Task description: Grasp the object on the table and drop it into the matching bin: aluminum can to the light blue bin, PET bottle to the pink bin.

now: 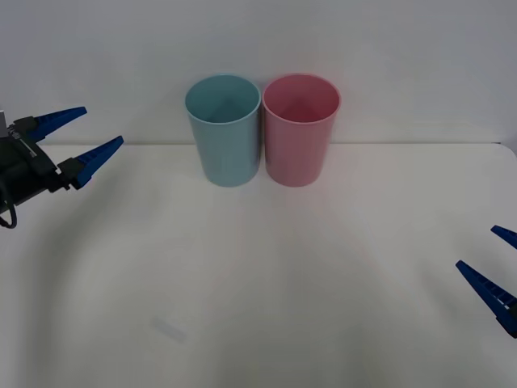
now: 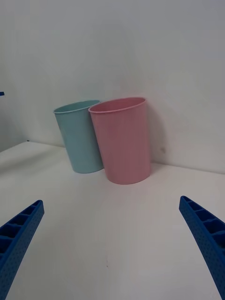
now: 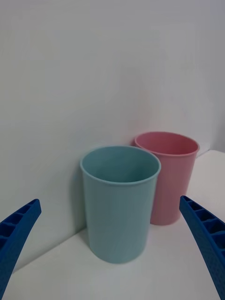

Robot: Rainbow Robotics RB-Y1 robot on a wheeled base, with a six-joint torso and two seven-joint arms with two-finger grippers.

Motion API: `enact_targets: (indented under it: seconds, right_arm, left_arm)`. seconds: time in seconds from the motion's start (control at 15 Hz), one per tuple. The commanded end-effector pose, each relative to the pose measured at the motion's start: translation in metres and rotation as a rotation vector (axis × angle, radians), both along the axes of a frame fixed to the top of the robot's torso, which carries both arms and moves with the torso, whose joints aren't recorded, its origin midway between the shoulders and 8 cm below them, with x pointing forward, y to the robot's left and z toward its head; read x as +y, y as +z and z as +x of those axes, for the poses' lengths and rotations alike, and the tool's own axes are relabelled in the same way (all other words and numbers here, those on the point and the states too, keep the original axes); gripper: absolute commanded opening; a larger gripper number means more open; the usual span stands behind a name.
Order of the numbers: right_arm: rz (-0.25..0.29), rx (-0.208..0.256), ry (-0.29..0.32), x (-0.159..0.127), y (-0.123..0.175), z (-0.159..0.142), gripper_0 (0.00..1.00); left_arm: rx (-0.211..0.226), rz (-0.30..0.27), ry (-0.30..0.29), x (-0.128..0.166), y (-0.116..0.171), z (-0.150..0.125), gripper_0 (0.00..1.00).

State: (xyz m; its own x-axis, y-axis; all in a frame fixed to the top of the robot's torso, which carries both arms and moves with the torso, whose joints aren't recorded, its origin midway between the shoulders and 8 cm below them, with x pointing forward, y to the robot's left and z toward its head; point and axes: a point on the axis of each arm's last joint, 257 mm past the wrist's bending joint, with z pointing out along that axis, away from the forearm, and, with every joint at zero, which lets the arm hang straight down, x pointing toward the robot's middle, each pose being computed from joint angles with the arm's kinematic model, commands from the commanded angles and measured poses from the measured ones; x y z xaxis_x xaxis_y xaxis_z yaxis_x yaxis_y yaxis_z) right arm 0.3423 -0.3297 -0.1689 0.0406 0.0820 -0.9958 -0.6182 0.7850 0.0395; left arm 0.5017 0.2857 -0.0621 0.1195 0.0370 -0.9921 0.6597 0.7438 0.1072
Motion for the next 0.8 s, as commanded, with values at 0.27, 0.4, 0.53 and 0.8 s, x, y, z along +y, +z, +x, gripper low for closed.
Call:
enact_targets:
  seconds: [0.27,0.4,0.53,0.8]
  right_arm:
    - [0.000,0.000,0.000,0.000,0.000,0.000,1.00]
    - [0.000,0.000,0.000,0.000,0.000,0.000,1.00]
    - [0.000,0.000,0.000,0.000,0.000,0.000,1.00]
    - [0.000,0.000,0.000,0.000,0.000,0.000,1.00]
  left_arm:
    - [-0.009,0.130,0.030,0.043,-0.036,-0.056,1.00]
    - [0.005,0.158,0.025,0.056,-0.049,-0.076,1.00]
    - [0.028,0.162,0.027,0.067,-0.060,-0.095,1.00]
    - [0.073,0.128,0.036,0.080,-0.078,-0.125,1.00]
